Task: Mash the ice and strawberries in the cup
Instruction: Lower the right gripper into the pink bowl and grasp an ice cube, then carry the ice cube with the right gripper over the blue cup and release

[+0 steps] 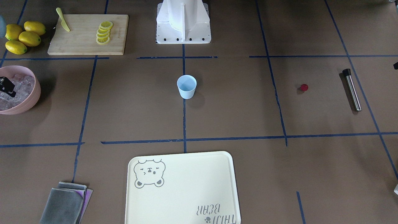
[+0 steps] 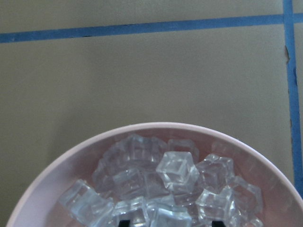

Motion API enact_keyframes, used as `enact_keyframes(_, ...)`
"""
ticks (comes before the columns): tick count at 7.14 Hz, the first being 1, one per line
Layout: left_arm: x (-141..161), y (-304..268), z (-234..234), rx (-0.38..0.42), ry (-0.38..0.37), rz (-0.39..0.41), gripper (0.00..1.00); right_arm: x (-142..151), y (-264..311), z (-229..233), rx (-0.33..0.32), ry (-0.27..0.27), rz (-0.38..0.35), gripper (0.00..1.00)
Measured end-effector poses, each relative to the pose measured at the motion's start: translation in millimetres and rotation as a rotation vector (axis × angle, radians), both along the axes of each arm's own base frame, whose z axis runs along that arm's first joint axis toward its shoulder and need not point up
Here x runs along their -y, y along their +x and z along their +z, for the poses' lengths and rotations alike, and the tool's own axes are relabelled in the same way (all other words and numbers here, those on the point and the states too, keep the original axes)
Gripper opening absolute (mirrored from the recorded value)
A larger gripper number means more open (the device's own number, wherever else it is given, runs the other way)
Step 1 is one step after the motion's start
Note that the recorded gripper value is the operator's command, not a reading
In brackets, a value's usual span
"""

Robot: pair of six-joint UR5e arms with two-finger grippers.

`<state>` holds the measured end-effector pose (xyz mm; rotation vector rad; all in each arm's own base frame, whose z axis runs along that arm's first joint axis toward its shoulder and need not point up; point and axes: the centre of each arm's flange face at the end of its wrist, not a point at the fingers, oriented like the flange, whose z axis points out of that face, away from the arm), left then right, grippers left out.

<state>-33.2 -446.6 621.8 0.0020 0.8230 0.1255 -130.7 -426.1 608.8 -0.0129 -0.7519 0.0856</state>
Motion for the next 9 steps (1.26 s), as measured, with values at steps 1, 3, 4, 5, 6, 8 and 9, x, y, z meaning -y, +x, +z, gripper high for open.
enact_keyframes(1, 0, 0, 0, 0.000, 0.000, 0.001, 1.00, 0, 0, 1, -0.001, -0.001, 0.000, 0.26)
enact_keyframes(3, -1, 0, 1, 0.001, 0.000, 0.002, 1.00, 0, 0, -1, 0.001, 0.002, -0.002, 0.00)
enact_keyframes(4, -1, 0, 1, 0.001, 0.000, 0.002, 1.00, 2, -1, -4, 0.004, 0.010, -0.004, 0.00)
enact_keyframes(5, -1, 0, 2, 0.001, -0.001, 0.002, 1.00, 7, -2, -13, 0.013, 0.030, -0.002, 0.00)
enact_keyframes(6, -1, 0, 2, 0.000, -0.001, 0.002, 1.00, 13, -1, -35, 0.028, 0.071, 0.006, 0.00)
enact_keyframes(8, -1, 0, 1, 0.000, 0.000, 0.002, 1.00, 23, 0, -106, 0.084, 0.191, 0.025, 0.00)
enact_keyframes(9, -1, 0, 0, -0.001, 0.007, 0.001, 1.00, 24, -4, -142, 0.120, 0.244, 0.024, 0.00)
